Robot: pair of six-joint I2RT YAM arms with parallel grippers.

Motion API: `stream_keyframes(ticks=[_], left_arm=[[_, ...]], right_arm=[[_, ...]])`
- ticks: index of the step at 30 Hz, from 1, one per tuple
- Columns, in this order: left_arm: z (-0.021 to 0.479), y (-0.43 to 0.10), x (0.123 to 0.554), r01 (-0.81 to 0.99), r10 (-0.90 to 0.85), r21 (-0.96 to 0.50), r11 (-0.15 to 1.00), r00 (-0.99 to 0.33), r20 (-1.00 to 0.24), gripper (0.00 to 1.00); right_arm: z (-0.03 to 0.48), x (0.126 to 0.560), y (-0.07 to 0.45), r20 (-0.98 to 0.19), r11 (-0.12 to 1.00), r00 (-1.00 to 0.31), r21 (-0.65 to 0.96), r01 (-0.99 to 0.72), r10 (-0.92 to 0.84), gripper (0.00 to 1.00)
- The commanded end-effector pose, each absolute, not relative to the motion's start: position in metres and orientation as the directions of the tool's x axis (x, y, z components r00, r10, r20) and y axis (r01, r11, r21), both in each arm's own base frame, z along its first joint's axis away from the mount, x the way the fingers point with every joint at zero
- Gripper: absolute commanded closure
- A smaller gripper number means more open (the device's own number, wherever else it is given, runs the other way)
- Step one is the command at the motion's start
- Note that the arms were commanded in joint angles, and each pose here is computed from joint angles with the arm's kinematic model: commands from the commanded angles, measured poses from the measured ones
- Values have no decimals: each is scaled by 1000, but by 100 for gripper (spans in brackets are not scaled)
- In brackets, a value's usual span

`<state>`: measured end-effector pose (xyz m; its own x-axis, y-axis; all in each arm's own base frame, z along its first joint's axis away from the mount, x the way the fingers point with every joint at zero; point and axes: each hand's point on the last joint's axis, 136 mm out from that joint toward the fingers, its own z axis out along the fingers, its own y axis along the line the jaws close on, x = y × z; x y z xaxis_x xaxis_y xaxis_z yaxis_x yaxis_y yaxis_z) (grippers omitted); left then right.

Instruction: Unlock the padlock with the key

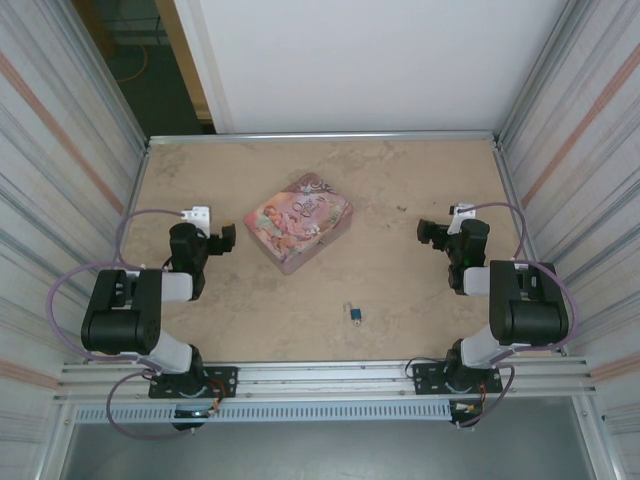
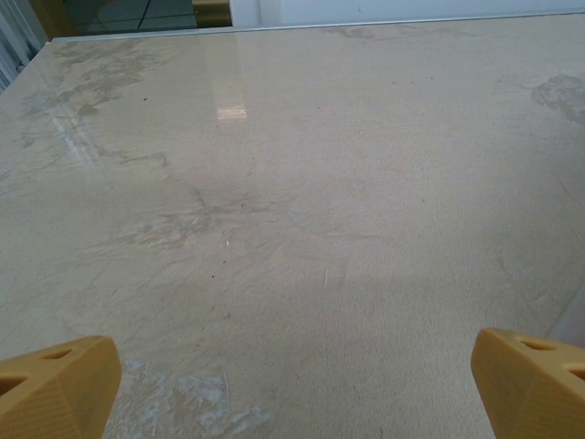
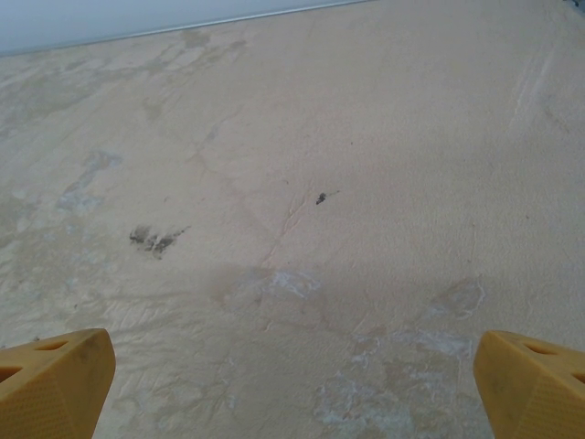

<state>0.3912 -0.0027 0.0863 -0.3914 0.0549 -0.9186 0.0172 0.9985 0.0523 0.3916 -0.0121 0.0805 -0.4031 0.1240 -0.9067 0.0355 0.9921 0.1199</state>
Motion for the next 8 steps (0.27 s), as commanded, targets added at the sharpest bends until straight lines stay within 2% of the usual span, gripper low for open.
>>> stream_keyframes(ticks=[1,8], left_arm=[[92,-5,395,24,61,56,998,-379,-923,1],[93,-5,395,23,61,57,998,-377,-924,1]], right_arm=[[81,395,-13,-909,995,-405,95,38,102,1],[81,395,-13,-908,994,-406,99,38,105,1]])
